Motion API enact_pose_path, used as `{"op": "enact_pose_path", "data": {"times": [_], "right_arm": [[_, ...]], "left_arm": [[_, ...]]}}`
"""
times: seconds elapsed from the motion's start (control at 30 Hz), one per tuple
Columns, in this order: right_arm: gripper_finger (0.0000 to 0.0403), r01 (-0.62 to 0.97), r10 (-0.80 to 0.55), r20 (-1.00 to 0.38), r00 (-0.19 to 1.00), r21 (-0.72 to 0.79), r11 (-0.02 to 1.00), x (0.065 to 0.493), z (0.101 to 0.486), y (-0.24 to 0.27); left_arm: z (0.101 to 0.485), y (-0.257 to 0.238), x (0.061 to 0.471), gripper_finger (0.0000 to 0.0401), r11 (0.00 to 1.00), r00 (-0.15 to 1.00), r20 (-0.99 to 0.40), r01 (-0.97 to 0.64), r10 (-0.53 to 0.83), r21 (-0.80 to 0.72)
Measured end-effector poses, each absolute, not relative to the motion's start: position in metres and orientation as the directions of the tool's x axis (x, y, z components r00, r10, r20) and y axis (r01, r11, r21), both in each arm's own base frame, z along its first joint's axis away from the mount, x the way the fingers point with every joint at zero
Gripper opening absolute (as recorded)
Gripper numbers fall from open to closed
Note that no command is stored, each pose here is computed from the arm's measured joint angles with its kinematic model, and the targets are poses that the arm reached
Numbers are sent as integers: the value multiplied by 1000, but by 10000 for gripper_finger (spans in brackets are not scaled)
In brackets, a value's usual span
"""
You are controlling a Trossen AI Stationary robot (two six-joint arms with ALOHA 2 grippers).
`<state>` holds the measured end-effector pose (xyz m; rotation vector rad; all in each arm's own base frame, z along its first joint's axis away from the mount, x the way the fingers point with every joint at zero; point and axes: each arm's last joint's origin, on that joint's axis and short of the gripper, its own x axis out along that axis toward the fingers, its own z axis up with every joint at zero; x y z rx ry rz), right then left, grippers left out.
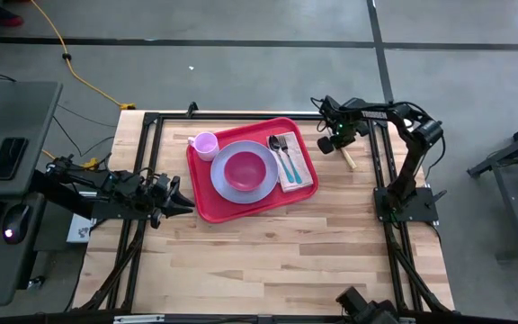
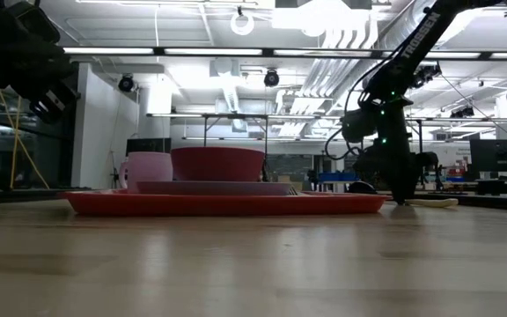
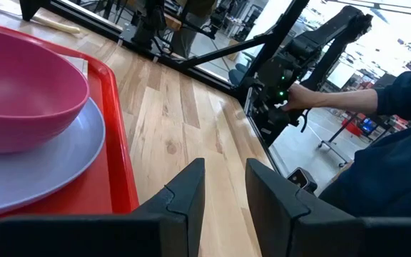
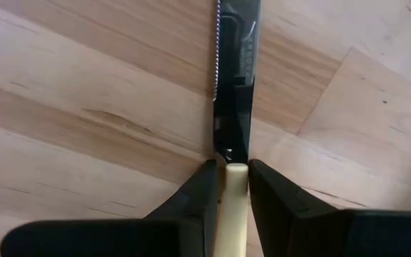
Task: Set up tray
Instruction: Put the yellow knife on the brown napkin to the right of the blue fork
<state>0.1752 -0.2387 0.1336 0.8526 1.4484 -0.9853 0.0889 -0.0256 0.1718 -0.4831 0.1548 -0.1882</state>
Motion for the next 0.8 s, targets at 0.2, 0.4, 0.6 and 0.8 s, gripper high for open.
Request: {"op": "enact_pose_path", "data": {"times": [0.2, 0.4, 0.6, 0.8], "right_arm": [[40, 916, -25, -994, -110, -111, 385, 175, 133, -239], [8, 917, -25, -994, -111, -112, 382, 175, 133, -239], [12, 921, -13, -993, -119, -115, 373, 175, 133, -238], [6, 920, 15, -992, -129, -114, 375, 179, 147, -244]], "left_arm": [[172, -26, 89, 134, 869, 971, -104, 142, -214, -473], [172, -26, 89, 134, 870, 971, -104, 141, -214, -473], [172, -26, 89, 134, 870, 971, -104, 141, -214, -473], [172, -26, 89, 134, 871, 971, -104, 142, -214, -471]]}}
